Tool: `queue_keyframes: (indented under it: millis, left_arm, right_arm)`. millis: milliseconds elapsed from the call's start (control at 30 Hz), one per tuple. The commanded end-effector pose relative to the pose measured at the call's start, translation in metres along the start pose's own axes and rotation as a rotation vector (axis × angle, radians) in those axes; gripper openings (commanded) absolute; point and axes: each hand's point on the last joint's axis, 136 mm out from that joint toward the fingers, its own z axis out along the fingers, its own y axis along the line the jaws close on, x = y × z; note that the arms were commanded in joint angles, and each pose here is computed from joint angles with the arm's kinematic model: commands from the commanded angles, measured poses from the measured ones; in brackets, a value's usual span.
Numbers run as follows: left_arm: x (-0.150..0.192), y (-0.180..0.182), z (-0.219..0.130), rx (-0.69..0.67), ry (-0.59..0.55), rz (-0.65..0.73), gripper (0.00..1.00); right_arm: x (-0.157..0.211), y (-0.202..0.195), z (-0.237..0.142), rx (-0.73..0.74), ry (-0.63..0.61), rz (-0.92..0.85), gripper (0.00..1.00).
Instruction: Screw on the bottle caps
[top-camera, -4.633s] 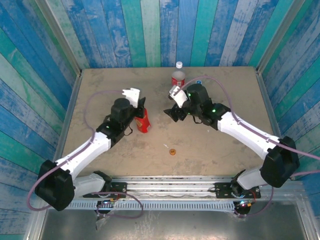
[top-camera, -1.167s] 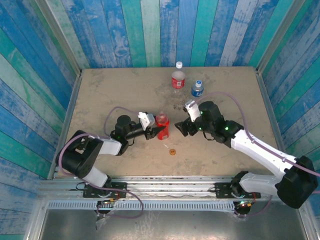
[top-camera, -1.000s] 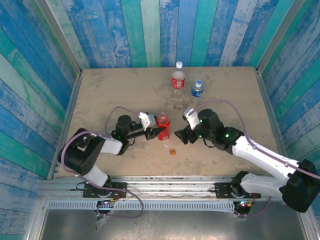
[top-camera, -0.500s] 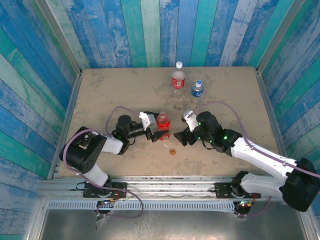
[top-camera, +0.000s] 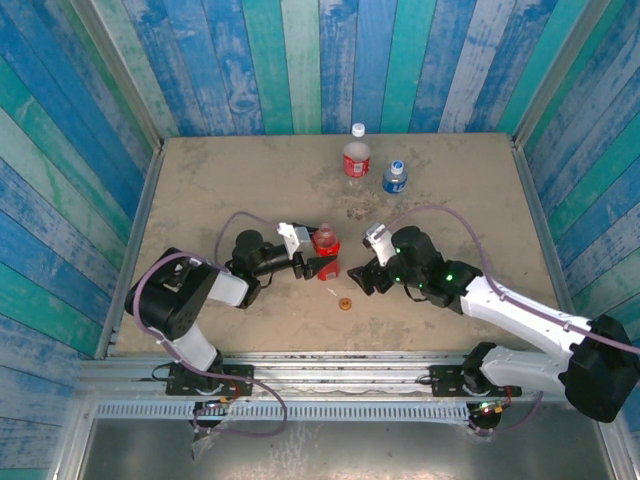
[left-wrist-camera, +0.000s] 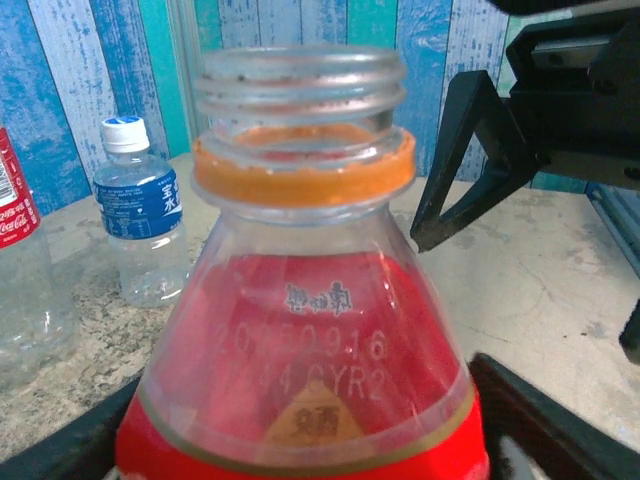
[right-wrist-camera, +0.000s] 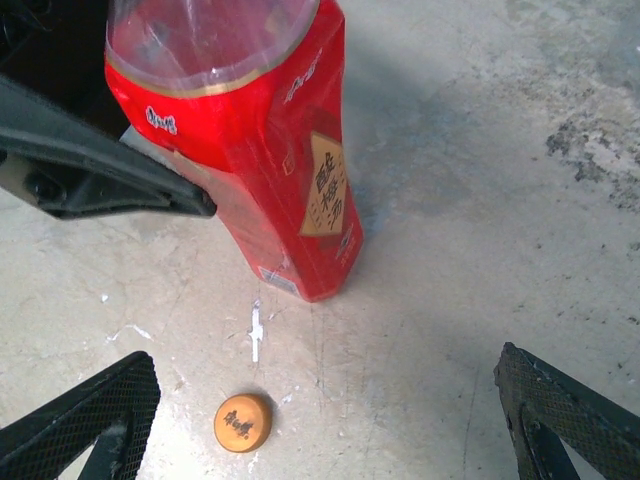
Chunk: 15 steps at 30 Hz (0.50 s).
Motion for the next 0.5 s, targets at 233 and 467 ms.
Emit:
queue_keyframes:
  millis: [233, 467]
  left_arm:
    - [0.0003, 0.0008, 0.0094, 0.041, -0.013, 0.003, 0.72]
    - [0.0022, -0.0018, 0.0083, 0.047, -0.001, 0.009, 0.55]
  right_arm:
    - [0.0096, 0.0045, -0.0006, 0.008, 0.015, -0.001, 0.9]
    - [0.0158, 0.0028, 0.0, 0.025, 0.019, 0.003, 0.9]
